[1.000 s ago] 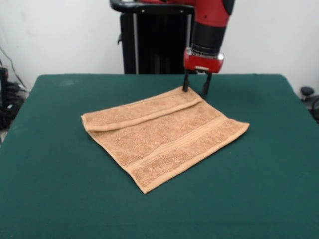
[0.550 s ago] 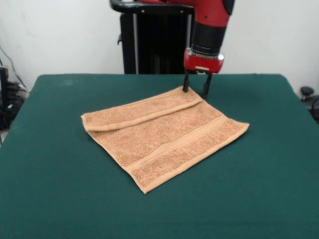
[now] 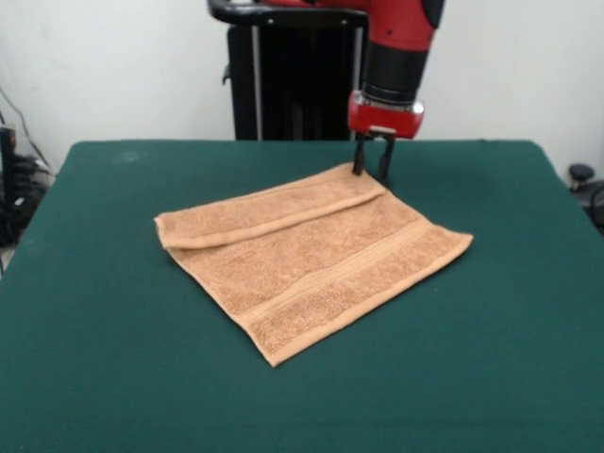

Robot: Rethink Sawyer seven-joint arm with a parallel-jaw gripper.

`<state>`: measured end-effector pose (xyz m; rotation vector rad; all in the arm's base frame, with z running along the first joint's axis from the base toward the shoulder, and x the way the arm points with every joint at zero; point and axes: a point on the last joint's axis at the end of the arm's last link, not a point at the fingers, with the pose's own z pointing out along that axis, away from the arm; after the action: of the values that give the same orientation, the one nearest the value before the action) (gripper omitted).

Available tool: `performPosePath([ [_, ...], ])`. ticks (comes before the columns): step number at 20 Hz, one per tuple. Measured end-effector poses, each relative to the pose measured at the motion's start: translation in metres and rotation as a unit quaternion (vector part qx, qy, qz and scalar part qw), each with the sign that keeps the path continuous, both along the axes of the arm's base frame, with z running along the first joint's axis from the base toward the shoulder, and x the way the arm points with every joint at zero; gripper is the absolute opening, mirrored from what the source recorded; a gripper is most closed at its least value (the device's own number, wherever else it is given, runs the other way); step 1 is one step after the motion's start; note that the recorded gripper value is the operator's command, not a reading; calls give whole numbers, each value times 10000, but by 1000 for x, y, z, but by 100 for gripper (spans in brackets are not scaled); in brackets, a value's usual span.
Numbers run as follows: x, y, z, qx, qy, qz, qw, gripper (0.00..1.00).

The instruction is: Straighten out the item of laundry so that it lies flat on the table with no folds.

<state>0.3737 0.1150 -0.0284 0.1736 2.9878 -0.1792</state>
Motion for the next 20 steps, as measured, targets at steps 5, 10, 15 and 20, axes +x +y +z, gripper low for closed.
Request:
performPosePath([
  [5,0,-1,0,-4,0,-3,10000,0],
  [10,2,-4,1,-1,-11,-40,10000,0],
  [15,1,-7,2,15,-26,-9,10000,0],
  [20,-3,-20,13,127,-25,46,9999,0],
])
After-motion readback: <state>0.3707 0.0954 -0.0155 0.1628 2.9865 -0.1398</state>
